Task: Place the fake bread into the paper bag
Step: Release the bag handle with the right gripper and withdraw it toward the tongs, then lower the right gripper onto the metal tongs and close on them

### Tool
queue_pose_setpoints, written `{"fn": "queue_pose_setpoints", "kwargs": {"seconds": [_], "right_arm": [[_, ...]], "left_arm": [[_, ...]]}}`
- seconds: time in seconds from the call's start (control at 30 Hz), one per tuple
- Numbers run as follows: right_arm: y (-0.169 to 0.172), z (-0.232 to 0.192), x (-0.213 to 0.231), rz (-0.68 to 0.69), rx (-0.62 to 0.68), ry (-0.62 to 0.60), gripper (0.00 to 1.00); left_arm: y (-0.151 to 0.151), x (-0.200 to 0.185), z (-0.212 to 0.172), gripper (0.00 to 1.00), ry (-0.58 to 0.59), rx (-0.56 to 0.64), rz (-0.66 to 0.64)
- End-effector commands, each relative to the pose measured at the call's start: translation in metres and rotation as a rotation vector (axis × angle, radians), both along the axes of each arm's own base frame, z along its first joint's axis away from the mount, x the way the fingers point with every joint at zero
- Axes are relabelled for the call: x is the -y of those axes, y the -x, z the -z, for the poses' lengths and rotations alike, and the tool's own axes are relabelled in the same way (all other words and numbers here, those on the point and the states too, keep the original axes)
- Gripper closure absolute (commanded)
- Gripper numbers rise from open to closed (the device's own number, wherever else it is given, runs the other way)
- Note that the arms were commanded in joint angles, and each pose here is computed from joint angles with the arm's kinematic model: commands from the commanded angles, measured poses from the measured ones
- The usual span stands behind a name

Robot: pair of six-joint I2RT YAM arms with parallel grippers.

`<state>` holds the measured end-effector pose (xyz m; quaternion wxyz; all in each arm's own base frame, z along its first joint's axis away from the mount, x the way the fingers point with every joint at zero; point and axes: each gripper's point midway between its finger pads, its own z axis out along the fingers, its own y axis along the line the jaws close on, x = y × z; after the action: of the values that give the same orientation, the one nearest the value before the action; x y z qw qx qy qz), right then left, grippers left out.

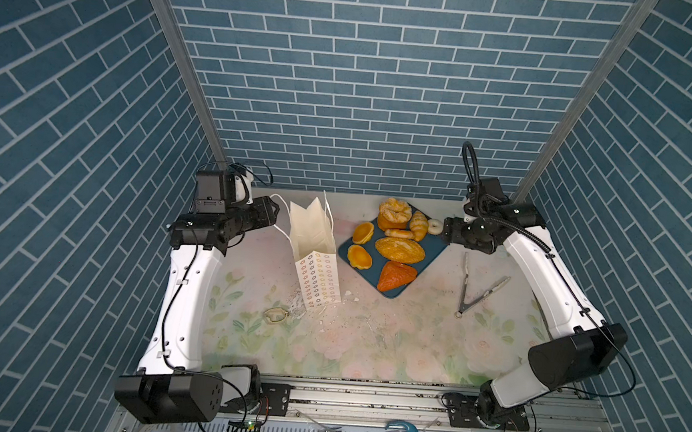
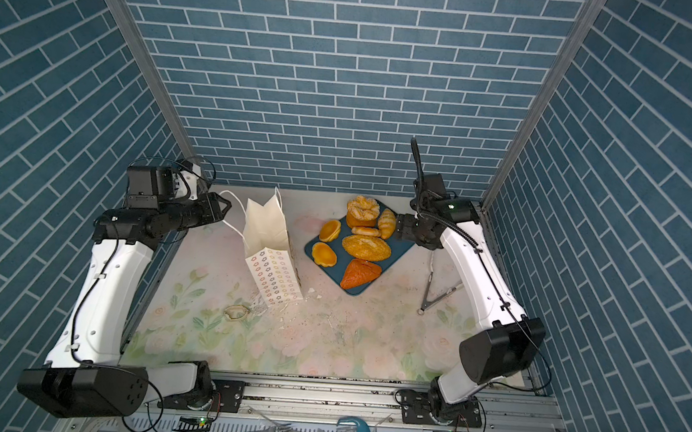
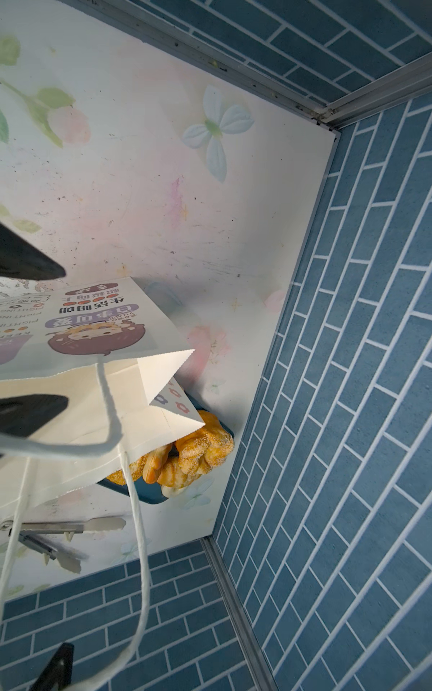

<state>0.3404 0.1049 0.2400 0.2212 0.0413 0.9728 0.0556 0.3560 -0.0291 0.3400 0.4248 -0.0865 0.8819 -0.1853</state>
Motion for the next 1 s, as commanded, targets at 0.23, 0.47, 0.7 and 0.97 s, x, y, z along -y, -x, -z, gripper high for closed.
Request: {"fn": "queue_pose_setpoints", "kwargs": {"seconds": [0.23,0.47,0.7,0.97], "right_arm": [[0.082,0.09,0.068,0.406,-0.168,-0.028,0.12],[0.086,0.124,0.075,0.486,-0.205,-0.06,0.08],[0.083,0.149,0.082,0.542,-0.239,-0.038,0.09],[0.078,0.165,0.086,0.588,-0.234,-0.023,0.1]], "left_arm": [[0.006,0.003,-0.022,0.44,0.002,0.063,0.016],[0.006,0.002,-0.021,0.44,0.0,0.066,0.007],[0.004,0.0,-0.02,0.43,-0.005,0.064,-0.001],[0.001,-0.001,-0.019,0.43,-0.011,0.057,-0.007]]}}
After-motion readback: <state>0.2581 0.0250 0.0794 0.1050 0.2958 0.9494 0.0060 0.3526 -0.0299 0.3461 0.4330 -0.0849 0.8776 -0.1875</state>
